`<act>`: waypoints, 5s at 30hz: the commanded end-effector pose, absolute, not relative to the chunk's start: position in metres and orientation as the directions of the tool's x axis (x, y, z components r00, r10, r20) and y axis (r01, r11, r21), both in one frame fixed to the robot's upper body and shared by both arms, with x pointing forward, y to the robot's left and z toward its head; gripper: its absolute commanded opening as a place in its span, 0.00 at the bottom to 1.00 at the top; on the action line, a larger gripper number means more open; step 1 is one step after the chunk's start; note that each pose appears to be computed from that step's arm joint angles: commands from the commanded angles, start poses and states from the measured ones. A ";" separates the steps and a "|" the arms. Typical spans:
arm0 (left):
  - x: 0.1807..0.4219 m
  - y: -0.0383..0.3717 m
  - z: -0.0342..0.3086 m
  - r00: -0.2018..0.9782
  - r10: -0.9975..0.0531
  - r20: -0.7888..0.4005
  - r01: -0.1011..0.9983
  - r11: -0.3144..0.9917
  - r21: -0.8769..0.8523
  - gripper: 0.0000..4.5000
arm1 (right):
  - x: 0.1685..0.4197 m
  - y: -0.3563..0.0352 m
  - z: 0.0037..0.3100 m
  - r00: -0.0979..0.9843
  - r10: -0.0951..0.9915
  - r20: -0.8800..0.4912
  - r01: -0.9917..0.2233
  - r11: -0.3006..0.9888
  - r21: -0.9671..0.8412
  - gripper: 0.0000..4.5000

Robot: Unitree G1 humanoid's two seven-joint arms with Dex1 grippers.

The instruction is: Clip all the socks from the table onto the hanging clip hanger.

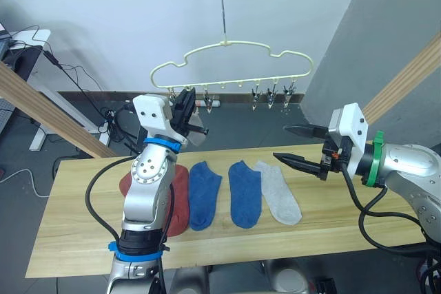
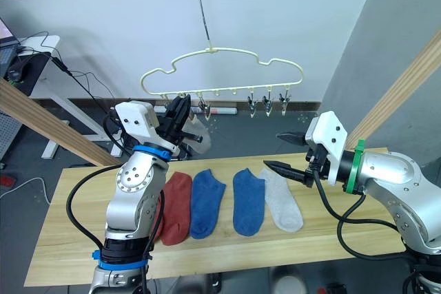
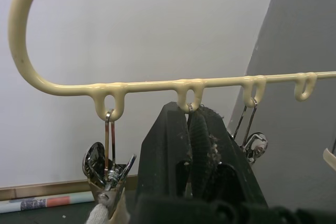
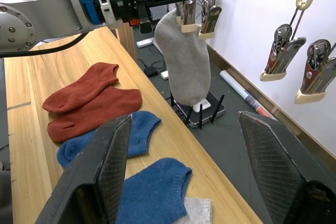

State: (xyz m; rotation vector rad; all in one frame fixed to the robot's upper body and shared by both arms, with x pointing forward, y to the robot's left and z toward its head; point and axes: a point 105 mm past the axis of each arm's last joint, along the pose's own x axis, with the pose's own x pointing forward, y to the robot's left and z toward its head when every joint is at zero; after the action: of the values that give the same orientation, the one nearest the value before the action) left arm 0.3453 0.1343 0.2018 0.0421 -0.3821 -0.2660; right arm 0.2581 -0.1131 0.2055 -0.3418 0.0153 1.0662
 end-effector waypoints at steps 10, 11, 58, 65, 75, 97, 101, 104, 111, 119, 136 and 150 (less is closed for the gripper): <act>0.339 0.140 0.214 0.880 -0.252 0.403 0.222 0.968 0.119 0.46 | 0.253 -0.110 0.214 0.479 0.864 -0.154 -0.855 0.420 -0.303 0.74; 0.337 0.137 0.213 0.878 -0.258 0.404 0.234 0.966 0.109 0.52 | 0.253 -0.111 0.214 0.479 0.864 -0.154 -0.855 0.420 -0.303 0.74; 0.344 0.140 0.200 0.880 -0.284 0.381 0.279 0.958 0.069 0.14 | 0.253 -0.109 0.212 0.484 0.863 -0.147 -0.853 0.427 -0.299 0.74; 0.345 0.137 0.200 0.868 -0.313 0.385 0.306 0.948 0.081 0.14 | 0.253 -0.108 0.212 0.484 0.863 -0.145 -0.853 0.429 -0.297 0.74; 0.348 0.138 0.200 0.880 -0.306 0.363 0.291 0.952 0.098 0.67 | 0.251 -0.110 0.211 0.486 0.861 -0.149 -0.853 0.431 -0.294 0.74; 0.340 0.136 0.208 0.882 -0.288 0.372 0.278 0.957 0.082 0.67 | 0.251 -0.098 0.225 0.368 0.915 -0.166 -0.905 0.311 -0.291 0.74; 0.340 0.138 0.208 0.881 -0.281 0.380 0.268 0.959 0.088 0.49 | 0.250 -0.097 0.225 0.366 0.916 -0.165 -0.906 0.310 -0.288 0.74; 0.339 0.139 0.207 0.880 -0.284 0.381 0.269 0.959 0.093 0.37 | 0.250 -0.097 0.224 0.367 0.915 -0.165 -0.906 0.312 -0.285 0.74; 0.336 0.143 0.199 0.877 -0.282 0.389 0.271 0.959 0.084 0.37 | 0.249 -0.097 0.222 0.374 0.913 -0.160 -0.905 0.322 -0.278 0.74; 0.342 0.142 0.195 0.891 -0.277 0.360 0.262 0.961 0.091 0.37 | 0.247 -0.097 0.221 0.379 0.911 -0.159 -0.904 0.329 -0.272 0.74; 0.344 0.132 0.205 0.879 -0.307 0.366 0.291 0.952 0.099 0.37 | 0.248 -0.097 0.221 0.380 0.911 -0.156 -0.904 0.330 -0.272 0.74; 0.344 0.133 0.211 0.877 -0.296 0.379 0.273 0.955 0.114 0.37 | 0.249 -0.097 0.222 0.384 0.910 -0.155 -0.902 0.333 -0.275 0.74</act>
State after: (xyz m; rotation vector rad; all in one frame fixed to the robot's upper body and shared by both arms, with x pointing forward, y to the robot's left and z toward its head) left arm 0.3492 0.1339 0.1916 0.0400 -0.3350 -0.2980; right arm 0.2539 -0.1003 0.2130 -0.3247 0.0191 1.1711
